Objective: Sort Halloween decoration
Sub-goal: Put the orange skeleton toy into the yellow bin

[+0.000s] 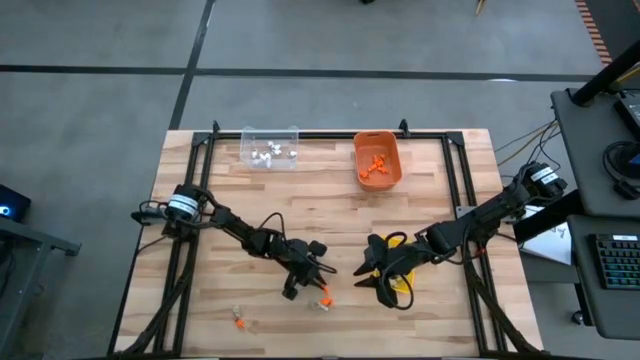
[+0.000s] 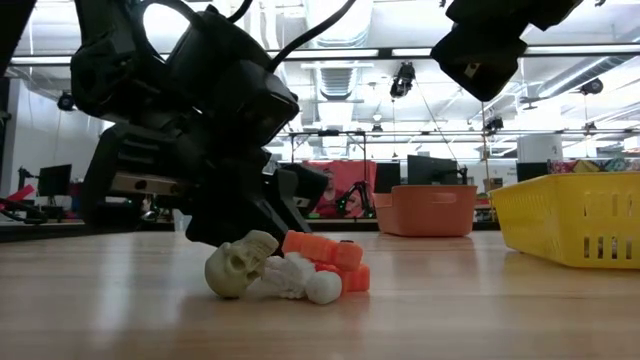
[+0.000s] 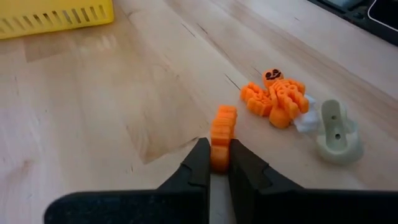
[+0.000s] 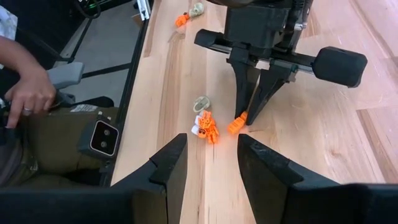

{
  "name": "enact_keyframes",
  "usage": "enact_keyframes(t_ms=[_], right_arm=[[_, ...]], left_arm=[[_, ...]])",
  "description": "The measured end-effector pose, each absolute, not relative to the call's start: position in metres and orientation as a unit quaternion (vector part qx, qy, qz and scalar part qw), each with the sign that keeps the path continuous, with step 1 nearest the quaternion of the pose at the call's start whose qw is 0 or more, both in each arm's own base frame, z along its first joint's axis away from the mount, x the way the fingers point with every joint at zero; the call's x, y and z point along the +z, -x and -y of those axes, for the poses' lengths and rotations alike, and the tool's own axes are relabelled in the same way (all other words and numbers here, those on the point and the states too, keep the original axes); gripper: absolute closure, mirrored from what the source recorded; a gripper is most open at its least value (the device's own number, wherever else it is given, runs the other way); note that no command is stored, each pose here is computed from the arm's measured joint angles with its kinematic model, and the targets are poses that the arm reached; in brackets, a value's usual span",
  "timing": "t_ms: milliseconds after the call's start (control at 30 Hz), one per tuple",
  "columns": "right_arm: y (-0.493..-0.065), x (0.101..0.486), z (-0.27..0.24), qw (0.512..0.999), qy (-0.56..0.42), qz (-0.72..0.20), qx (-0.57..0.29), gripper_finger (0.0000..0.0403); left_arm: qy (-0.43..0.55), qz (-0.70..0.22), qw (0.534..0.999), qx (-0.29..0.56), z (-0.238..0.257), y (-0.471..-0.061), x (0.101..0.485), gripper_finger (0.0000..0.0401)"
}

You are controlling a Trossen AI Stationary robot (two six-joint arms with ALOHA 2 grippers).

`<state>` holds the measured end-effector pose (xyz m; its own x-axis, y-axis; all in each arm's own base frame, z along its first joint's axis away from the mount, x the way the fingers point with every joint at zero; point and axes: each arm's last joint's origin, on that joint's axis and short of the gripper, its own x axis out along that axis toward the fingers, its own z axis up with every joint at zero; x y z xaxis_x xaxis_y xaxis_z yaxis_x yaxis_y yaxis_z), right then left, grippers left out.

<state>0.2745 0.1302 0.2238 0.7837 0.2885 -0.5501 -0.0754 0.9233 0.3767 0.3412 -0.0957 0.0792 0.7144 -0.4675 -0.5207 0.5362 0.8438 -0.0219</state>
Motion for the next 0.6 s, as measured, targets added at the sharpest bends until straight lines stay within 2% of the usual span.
enact_keyframes(t_ms=[200, 600], right_arm=[[-0.274, 0.224, -0.130, 0.931, -0.167, -0.312, 0.093, 0.0271], [-0.283, 0.223, -0.128, 0.962, -0.084, -0.255, 0.038, 0.0271]], left_arm=[[-0.070, -0.261, 0.928, -0.257, 0.094, -0.337, 0.087, 0.0399], [-0.104, -0.187, 0.971, -0.110, 0.078, -0.310, 0.143, 0.0400]])
